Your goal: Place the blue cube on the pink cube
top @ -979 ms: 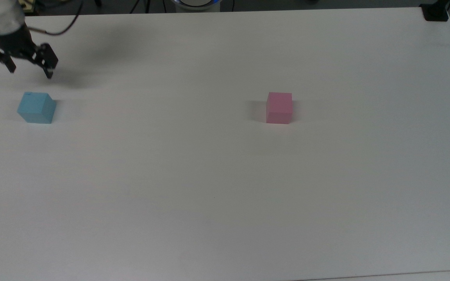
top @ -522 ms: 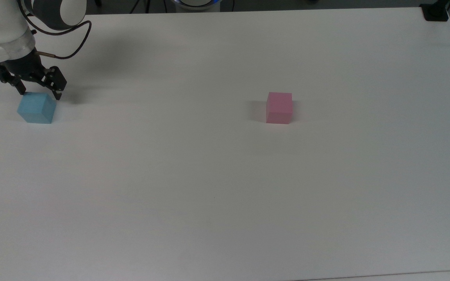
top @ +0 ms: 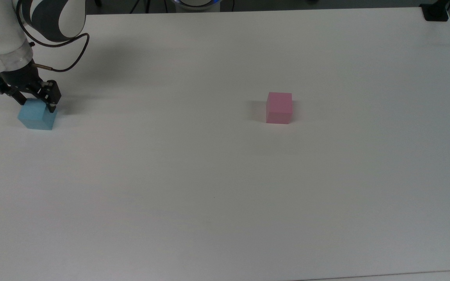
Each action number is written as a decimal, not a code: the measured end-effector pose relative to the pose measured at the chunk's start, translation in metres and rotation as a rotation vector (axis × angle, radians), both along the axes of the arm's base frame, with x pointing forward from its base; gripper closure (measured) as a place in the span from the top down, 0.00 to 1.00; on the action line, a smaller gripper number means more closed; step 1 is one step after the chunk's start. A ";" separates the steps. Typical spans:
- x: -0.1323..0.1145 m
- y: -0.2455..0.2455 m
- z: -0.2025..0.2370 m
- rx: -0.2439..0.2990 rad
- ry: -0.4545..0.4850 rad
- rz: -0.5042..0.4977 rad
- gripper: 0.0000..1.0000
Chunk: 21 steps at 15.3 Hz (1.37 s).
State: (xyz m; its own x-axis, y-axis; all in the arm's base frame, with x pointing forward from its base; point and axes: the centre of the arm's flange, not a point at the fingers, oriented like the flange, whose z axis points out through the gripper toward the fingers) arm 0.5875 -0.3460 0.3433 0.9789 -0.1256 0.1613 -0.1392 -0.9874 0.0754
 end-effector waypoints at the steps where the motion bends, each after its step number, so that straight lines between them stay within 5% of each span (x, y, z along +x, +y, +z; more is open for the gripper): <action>1: 0.002 0.001 -0.001 -0.004 -0.007 0.000 0.67; 5: 0.007 0.006 -0.001 -0.001 -0.015 0.001 0.51; 10: 0.008 0.007 -0.001 -0.001 -0.017 0.003 0.46; 12: 0.008 0.006 0.000 -0.001 -0.018 0.001 0.57; 16: 0.009 0.005 0.003 -0.005 -0.025 0.000 0.98; 21: 0.008 0.001 0.008 -0.014 -0.032 -0.003 1.00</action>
